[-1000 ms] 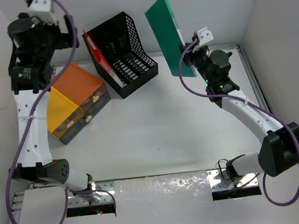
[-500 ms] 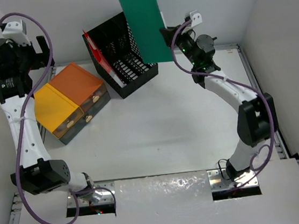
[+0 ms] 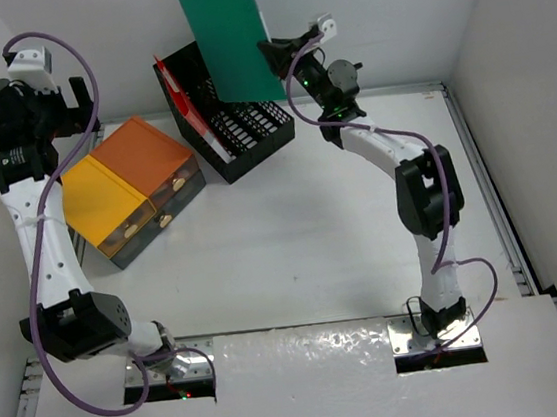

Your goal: Organize the desk

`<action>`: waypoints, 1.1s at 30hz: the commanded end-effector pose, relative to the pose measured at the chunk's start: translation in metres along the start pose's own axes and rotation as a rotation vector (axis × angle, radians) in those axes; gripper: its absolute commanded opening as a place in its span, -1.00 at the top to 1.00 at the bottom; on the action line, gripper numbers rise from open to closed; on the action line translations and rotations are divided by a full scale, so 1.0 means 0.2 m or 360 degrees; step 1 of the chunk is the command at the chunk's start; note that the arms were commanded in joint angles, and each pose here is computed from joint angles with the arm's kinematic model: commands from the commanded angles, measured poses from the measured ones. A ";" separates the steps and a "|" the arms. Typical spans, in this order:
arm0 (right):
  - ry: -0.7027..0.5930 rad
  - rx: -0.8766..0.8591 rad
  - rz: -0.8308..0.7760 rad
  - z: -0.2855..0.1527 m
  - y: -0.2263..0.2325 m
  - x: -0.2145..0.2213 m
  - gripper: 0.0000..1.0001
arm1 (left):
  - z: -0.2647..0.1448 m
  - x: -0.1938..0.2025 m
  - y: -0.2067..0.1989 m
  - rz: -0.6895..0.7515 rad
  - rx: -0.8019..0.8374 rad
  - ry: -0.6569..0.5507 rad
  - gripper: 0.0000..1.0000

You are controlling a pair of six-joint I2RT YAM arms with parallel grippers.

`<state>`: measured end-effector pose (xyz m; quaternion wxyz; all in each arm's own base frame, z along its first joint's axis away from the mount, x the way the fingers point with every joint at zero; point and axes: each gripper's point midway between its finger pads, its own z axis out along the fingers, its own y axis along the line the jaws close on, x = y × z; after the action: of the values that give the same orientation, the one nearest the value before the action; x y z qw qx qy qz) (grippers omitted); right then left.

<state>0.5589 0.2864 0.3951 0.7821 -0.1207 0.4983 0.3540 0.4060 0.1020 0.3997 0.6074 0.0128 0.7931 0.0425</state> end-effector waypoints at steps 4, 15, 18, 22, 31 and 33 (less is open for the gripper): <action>-0.0261 -0.0042 -0.0129 0.13 0.06 -0.13 1.00 | 0.05 -0.02 0.05 0.0019 0.0018 -0.0049 -0.99; -0.0251 -0.0046 -0.0465 0.18 0.06 0.22 1.00 | 0.09 0.01 0.08 0.0009 0.0040 -0.0039 -0.99; -0.0255 -0.0053 -0.0488 0.16 0.03 0.30 1.00 | 0.11 0.02 0.08 0.0016 0.0045 -0.0042 -0.99; -0.0308 -0.0095 -0.0452 0.13 0.04 0.39 1.00 | 0.16 0.09 0.08 0.0032 0.0089 0.0020 -0.99; -0.0306 -0.0188 -0.0319 0.07 0.04 0.66 1.00 | 0.23 0.21 0.09 0.0050 0.0106 0.0097 -0.99; -0.0271 -0.0179 -0.0307 0.04 0.03 0.73 1.00 | 0.25 0.23 0.08 0.0042 0.0122 0.0115 -0.99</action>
<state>0.6076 0.3469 0.2698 0.8452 -0.1742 0.4158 0.2872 0.4369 0.1198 0.3324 0.5573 0.0308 0.8296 0.0148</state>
